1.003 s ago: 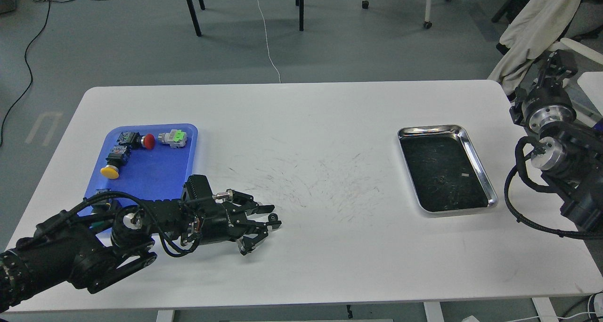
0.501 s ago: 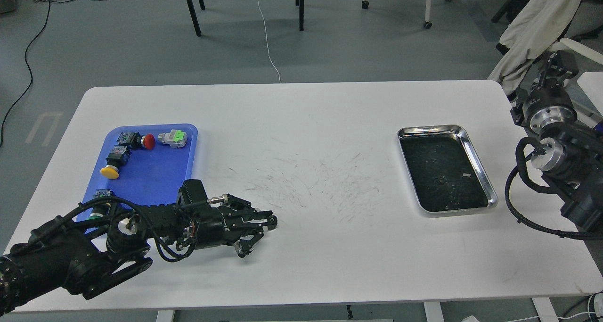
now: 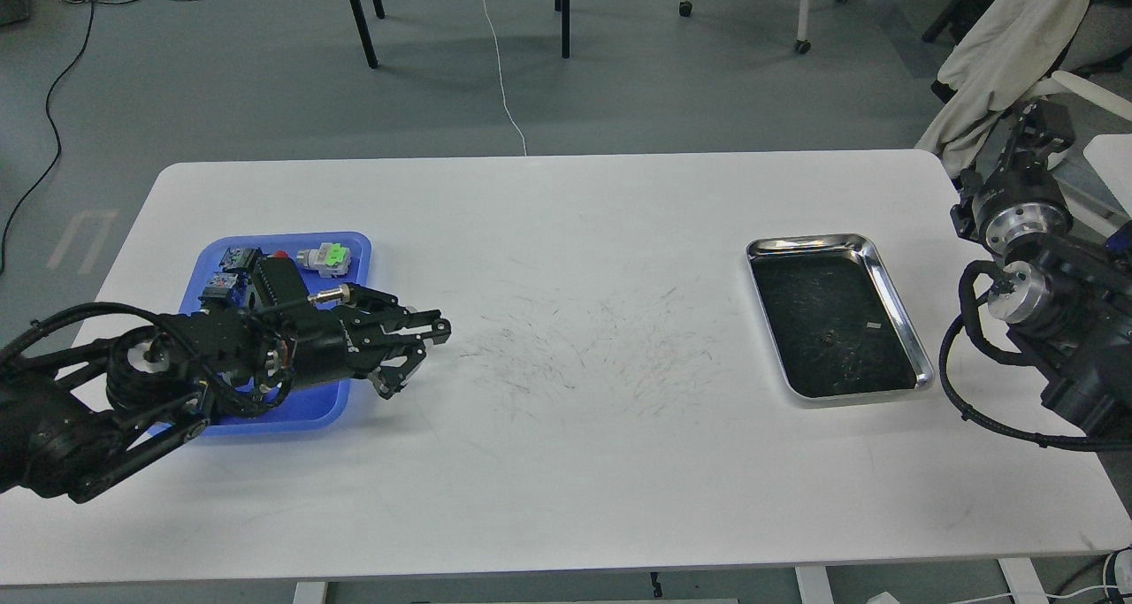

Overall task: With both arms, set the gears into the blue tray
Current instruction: 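Carry the black gear with the left gripper into the blue tray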

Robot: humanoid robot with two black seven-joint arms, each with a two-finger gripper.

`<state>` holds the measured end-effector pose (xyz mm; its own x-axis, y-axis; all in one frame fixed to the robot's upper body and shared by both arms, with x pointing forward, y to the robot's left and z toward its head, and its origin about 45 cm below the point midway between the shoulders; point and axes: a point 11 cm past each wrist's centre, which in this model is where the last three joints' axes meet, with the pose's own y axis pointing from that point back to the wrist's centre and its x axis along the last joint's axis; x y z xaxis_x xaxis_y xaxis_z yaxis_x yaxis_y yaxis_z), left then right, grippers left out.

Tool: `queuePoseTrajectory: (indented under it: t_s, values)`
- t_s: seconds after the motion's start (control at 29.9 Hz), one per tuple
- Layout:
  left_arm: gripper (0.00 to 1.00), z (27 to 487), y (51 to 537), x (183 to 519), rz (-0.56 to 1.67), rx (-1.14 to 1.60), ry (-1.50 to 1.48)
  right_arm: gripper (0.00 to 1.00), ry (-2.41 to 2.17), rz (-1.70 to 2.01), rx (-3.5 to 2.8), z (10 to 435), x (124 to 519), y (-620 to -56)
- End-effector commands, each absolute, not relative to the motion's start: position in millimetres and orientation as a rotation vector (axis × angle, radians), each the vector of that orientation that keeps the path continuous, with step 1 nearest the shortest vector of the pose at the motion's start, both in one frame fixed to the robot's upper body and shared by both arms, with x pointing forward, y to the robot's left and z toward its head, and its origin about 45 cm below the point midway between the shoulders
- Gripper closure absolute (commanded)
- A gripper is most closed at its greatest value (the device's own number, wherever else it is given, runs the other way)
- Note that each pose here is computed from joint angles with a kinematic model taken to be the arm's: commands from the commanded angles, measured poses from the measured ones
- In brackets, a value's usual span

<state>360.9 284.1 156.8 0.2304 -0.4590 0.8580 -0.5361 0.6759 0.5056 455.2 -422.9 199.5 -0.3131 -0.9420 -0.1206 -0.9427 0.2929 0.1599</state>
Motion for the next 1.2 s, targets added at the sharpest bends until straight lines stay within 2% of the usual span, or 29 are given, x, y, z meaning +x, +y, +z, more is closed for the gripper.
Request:
queuePoseTrajectory:
  t_s: [0.0, 0.23, 0.43, 0.77, 1.17]
  values:
    - [0.93, 178.3, 314.4, 377.0, 0.139, 0.98, -1.405, 0.03, 2.516, 0.321, -1.846, 198.6, 456.0, -419.3]
    - [0.93, 174.5, 367.3, 388.2, 0.217, 1.133, -1.346, 0.03, 2.511, 0.32, -1.851, 199.8, 457.1, -416.3]
    - [0.93, 164.9, 386.1, 387.0, 0.245, 1.186, -1.309, 0.03, 2.497, 0.321, -1.863, 200.8, 459.2, -410.6]
    - [0.93, 126.2, 401.4, 374.2, 0.259, 1.245, -1.231, 0.03, 2.499, 0.285, -1.898, 202.5, 460.3, -408.2]
    - [0.93, 104.5, 415.3, 367.2, 0.259, 1.307, -1.187, 0.03, 2.5, 0.285, -1.9, 201.8, 459.8, -408.7]
